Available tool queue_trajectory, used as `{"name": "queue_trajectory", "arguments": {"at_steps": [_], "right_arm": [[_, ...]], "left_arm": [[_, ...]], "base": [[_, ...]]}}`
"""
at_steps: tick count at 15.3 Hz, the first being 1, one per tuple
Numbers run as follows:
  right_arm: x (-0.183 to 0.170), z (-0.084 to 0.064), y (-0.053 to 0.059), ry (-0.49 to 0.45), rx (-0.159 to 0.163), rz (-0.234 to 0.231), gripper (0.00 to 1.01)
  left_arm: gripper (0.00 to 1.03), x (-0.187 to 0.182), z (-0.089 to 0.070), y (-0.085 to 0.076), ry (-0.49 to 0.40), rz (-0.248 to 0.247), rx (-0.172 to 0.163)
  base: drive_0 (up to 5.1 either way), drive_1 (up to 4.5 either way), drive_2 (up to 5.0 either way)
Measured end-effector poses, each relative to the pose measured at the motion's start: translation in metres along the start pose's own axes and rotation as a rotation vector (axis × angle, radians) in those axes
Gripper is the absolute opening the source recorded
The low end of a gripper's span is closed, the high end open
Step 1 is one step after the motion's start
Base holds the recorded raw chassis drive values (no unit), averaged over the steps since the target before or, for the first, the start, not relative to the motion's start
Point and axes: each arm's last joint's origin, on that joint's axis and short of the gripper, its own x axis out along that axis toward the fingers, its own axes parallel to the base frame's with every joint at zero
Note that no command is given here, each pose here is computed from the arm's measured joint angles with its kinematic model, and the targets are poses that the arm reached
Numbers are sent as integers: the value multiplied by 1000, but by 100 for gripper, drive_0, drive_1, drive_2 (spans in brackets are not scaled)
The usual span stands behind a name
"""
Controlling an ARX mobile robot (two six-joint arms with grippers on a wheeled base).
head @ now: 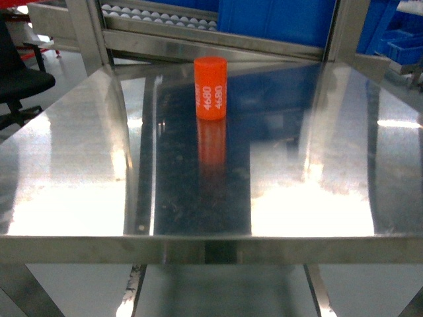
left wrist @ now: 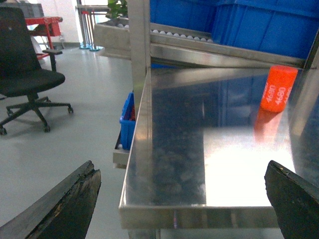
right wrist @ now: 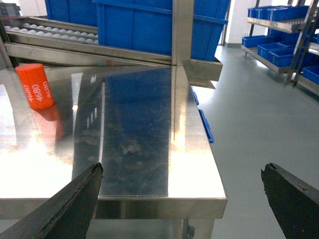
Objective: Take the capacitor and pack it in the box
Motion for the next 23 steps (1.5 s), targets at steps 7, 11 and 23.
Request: {"name": "queue_trajectory", "arguments": {"at_steps": [7, 11, 23], "right_arm": [[0, 0, 0, 1, 0, 0, 98], [0, 0, 0, 0, 0, 0, 98], [0, 0, 0, 0, 0, 0, 98]], "left_arm": [[98, 0, 0, 0, 1, -2, 0], [98, 0, 0, 0, 0, -2, 0], [98, 0, 0, 0, 0, -2, 0]], "base": [[0, 0, 0], [0, 0, 0], [0, 0, 0]]}}
